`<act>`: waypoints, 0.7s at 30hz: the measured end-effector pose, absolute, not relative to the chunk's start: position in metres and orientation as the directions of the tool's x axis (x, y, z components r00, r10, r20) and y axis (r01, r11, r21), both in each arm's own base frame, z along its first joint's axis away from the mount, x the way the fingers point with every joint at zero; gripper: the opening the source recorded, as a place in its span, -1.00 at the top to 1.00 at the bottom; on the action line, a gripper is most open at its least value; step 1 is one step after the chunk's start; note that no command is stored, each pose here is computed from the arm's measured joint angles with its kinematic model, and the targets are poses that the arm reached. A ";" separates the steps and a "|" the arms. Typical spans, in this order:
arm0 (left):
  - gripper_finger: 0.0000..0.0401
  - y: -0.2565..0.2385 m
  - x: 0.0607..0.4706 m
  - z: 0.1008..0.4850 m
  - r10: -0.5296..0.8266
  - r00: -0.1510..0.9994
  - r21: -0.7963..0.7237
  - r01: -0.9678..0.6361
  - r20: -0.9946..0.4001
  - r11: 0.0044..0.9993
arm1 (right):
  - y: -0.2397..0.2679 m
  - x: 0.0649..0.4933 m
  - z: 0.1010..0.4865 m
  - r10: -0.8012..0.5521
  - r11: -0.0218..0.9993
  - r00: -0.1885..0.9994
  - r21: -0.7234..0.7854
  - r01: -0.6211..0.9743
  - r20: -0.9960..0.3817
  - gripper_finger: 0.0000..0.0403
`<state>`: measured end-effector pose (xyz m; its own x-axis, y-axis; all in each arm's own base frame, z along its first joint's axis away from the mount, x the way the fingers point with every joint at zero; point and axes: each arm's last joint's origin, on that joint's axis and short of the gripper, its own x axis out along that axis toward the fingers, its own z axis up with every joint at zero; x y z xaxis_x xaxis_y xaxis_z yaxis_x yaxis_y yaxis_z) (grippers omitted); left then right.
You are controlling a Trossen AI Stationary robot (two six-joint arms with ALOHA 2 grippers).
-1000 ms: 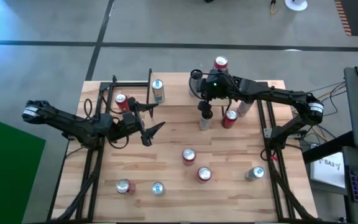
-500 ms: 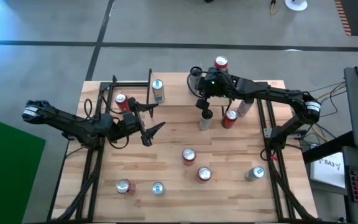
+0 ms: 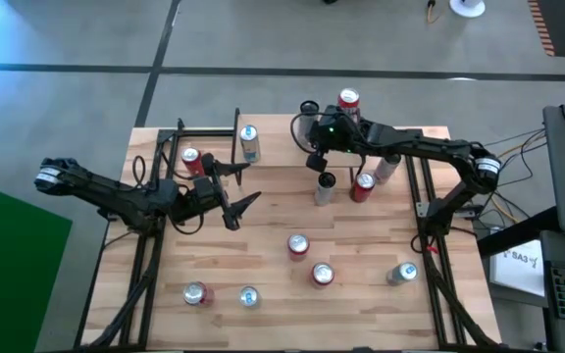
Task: Place canned beverage on shelf
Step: Put the left white pink soda can on the shelf
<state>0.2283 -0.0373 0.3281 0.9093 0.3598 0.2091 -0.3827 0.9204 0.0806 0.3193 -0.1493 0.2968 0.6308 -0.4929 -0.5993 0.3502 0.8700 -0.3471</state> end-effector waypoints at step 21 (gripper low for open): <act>-0.69 -0.037 0.228 0.328 0.360 0.909 0.081 -0.383 0.209 0.920 | -0.146 0.314 0.300 -0.495 0.869 0.611 -0.344 0.356 -0.617 0.96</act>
